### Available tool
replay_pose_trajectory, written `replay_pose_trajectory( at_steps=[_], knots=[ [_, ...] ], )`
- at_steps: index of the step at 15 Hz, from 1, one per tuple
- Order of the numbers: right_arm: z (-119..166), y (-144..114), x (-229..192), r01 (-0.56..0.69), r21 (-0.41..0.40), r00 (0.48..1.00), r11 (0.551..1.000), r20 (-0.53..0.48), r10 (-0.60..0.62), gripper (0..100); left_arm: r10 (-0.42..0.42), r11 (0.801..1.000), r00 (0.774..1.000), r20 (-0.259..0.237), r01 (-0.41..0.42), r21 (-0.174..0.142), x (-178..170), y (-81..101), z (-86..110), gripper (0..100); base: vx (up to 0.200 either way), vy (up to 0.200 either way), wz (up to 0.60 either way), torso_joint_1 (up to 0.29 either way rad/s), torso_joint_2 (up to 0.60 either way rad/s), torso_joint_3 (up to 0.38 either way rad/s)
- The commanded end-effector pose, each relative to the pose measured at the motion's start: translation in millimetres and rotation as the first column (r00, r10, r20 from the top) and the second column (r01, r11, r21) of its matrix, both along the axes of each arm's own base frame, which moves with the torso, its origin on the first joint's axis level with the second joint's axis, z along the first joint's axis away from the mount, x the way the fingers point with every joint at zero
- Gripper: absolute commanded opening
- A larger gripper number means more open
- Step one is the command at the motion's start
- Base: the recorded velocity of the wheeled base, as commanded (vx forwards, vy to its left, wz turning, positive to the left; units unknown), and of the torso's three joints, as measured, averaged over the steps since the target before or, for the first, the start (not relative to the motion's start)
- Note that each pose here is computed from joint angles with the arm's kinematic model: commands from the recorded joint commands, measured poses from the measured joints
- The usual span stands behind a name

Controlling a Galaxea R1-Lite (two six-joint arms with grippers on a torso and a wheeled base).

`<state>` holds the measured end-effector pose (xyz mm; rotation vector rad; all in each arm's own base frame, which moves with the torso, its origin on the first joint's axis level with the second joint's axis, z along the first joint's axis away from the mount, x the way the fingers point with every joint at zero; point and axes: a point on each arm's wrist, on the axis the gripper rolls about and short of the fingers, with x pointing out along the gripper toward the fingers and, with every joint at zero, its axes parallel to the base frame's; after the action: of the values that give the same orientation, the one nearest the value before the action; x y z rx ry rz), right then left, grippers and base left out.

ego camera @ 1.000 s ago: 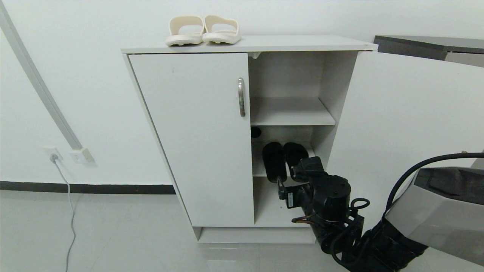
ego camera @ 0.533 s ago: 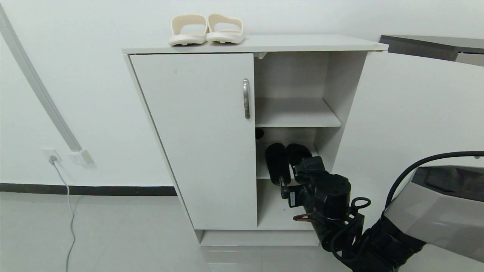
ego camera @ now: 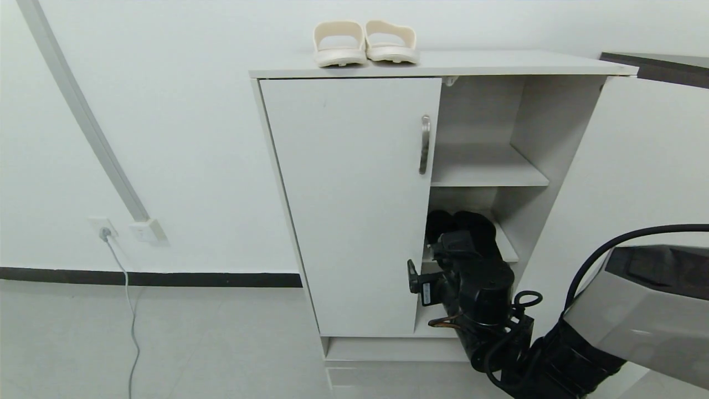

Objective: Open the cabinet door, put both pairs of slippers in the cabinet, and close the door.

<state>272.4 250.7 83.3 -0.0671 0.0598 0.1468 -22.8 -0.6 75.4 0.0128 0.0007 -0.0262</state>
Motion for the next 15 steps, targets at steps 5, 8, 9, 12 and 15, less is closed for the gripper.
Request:
replay_pose_trajectory(
  at_steps=[5, 8, 9, 12, 15],
  knots=[
    [-0.1, -0.2, -0.7, -0.001, -0.001, 1.000, 1.000, -0.001, 0.001, 100, -0.001, 1.000, 1.000, -0.001, 0.001, 0.000, 0.0, 0.0, -0.1, 0, 0.000, 0.160, 0.00, 0.001, 0.00, 0.001],
    [-0.1, -0.6, -0.3, 0.001, -0.001, 1.000, 1.000, -0.001, -0.001, 100, -0.001, 1.000, 1.000, -0.001, 0.001, 0.000, 0.1, 0.0, 0.1, 0, 0.000, 0.000, 0.00, 0.000, 0.00, 0.000],
    [-0.4, -2.5, 1.0, 0.007, -0.002, 1.000, 1.000, -0.002, -0.007, 100, -0.001, 1.000, 1.000, -0.001, 0.001, 0.000, 0.1, 0.0, 0.1, 0, 0.000, 0.000, 0.00, 0.000, 0.00, 0.000],
    [1.1, -7.0, 3.3, 0.008, 0.013, 1.000, 1.000, 0.018, -0.008, 100, -0.001, 1.000, 1.000, -0.002, 0.001, 0.001, 0.1, 0.0, 0.0, 0, 0.000, 0.000, 0.00, 0.000, 0.00, 0.000],
    [-0.2, -10.5, 3.9, -0.007, -0.003, 0.999, 1.000, 0.045, 0.007, 100, -0.001, 1.000, 1.000, -0.002, 0.001, 0.000, 0.1, 0.0, 0.0, 0, 0.000, 0.000, 0.00, 0.000, 0.00, 0.000]
  ],
)
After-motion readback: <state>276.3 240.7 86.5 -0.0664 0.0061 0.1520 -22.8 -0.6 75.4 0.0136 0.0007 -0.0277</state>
